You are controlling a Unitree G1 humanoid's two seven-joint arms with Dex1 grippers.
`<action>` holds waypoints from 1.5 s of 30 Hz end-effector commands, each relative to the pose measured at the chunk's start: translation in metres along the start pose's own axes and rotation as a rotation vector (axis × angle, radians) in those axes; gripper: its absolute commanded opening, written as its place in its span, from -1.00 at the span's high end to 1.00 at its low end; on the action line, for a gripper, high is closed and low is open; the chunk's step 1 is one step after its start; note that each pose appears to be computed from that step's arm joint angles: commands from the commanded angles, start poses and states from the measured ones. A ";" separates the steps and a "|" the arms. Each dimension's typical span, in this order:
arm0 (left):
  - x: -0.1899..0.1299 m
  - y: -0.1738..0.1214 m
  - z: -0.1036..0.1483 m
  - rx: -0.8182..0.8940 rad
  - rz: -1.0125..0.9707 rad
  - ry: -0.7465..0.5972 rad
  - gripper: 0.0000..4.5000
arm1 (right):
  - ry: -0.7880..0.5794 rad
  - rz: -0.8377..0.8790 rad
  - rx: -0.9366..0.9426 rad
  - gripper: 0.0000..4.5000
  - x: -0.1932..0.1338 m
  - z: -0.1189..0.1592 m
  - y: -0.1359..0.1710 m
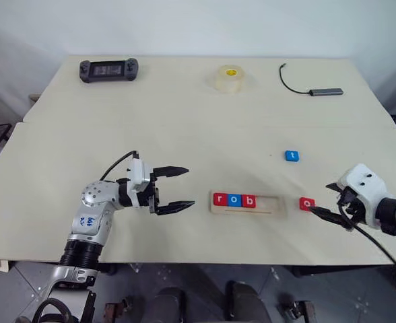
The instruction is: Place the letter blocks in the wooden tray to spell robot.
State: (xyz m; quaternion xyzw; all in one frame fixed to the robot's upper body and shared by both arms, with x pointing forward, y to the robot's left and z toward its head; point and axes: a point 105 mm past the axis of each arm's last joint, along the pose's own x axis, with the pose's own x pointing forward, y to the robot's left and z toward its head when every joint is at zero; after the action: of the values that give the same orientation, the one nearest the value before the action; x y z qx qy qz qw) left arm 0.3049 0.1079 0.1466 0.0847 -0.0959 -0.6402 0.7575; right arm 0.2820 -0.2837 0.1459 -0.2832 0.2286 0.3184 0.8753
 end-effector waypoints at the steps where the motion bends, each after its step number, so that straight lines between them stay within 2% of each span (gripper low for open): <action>1: 0.004 -0.005 0.009 0.037 -0.029 -0.011 -1.00 | 0.023 0.128 -0.067 -0.84 0.004 -0.005 -0.007; 13: 0.004 -0.011 0.014 0.035 -0.012 -0.012 -1.00 | 0.054 0.239 0.004 -0.84 0.034 -0.015 -0.007; 16: 0.004 -0.011 0.015 0.034 -0.005 -0.007 -1.00 | 0.061 0.241 0.004 -0.57 0.034 -0.019 -0.005; 22: 0.003 -0.010 0.016 0.034 0.000 -0.005 -1.00 | 0.020 0.228 -0.009 0.32 0.030 -0.012 -0.004; 23: 0.003 -0.010 0.016 0.034 0.000 -0.005 -1.00 | -0.001 0.216 -0.022 0.36 0.029 -0.007 -0.005; 26: 0.002 -0.009 0.016 0.034 0.000 -0.001 -1.00 | -0.055 0.233 -0.068 0.36 0.022 0.014 -0.001; 29: 0.000 -0.009 0.014 0.032 0.001 0.008 -1.00 | -0.094 0.312 -0.133 0.36 0.019 0.041 0.015; 34: -0.001 -0.009 0.012 0.021 -0.002 0.009 -1.00 | -0.020 0.359 -0.174 0.36 0.036 0.059 0.036; 36: 0.000 -0.009 0.011 0.018 -0.002 0.006 -1.00 | -0.041 0.383 -0.184 0.36 0.044 0.070 0.045; 45: 0.001 -0.011 0.012 0.022 0.012 0.000 -1.00 | -0.018 0.400 -0.248 0.36 0.064 0.065 0.052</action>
State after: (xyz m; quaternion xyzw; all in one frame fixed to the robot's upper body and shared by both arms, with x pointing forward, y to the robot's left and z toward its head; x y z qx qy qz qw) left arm 0.2946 0.1059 0.1463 0.0828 -0.0829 -0.6354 0.7632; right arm 0.3023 -0.1819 0.1295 -0.3174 0.2496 0.5156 0.7557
